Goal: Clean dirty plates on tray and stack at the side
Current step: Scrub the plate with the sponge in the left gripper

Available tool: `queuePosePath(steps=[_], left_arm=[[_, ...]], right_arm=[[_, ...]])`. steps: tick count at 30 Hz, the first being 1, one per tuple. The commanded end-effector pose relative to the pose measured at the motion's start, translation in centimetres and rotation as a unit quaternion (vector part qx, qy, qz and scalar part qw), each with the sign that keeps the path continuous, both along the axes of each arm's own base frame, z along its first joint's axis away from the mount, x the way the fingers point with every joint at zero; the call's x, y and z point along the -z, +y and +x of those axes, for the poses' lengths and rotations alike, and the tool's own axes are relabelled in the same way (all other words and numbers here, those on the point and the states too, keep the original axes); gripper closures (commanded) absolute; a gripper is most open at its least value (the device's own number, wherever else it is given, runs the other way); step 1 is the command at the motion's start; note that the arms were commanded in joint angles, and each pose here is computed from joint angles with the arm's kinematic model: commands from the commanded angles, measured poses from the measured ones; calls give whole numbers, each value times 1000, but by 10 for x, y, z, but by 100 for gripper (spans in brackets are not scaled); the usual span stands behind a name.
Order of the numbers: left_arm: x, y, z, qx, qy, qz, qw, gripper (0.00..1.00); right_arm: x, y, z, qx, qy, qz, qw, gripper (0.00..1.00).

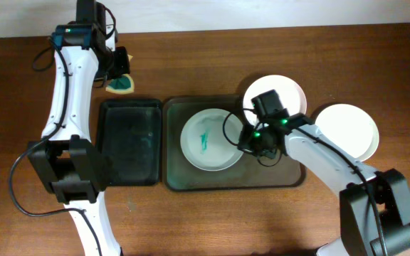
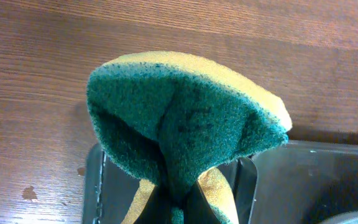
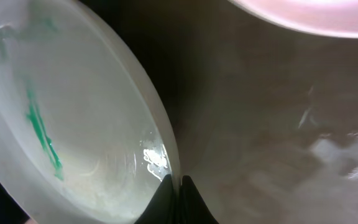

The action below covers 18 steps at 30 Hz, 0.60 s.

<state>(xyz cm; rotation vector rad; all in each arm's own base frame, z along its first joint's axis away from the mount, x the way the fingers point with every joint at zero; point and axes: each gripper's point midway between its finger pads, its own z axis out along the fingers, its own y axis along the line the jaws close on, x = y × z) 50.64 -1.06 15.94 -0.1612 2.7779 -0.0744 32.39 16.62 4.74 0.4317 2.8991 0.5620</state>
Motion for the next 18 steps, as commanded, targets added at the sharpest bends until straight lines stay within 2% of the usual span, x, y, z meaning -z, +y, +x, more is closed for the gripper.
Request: queuePosePath(steps=[1,5,8,11,13,16,18], left_arm=[[-7,-33,-5,29,0,-10,1000,100],[-5,-62,-15,93,14,-7,996,100],[-4,-100,-30,177,26,-38,983,100],[5,-127,-48,217,52,-45,974,100],[18,-146,-61,237,73,-56,967,100],[54,-177,-96,270,132,-70,951,100],[76,-186,-111,265,156,-70,949,100]], right_arm=[[13,4,4,44,18,-8,999,96],[26,5,6,47,44,8,998,96],[32,5,7,49,58,13,997,96],[36,7,7,43,66,17,997,96],[36,7,7,43,66,17,997,96],[36,7,7,40,65,16,997,96],[36,7,7,40,65,17,997,96]])
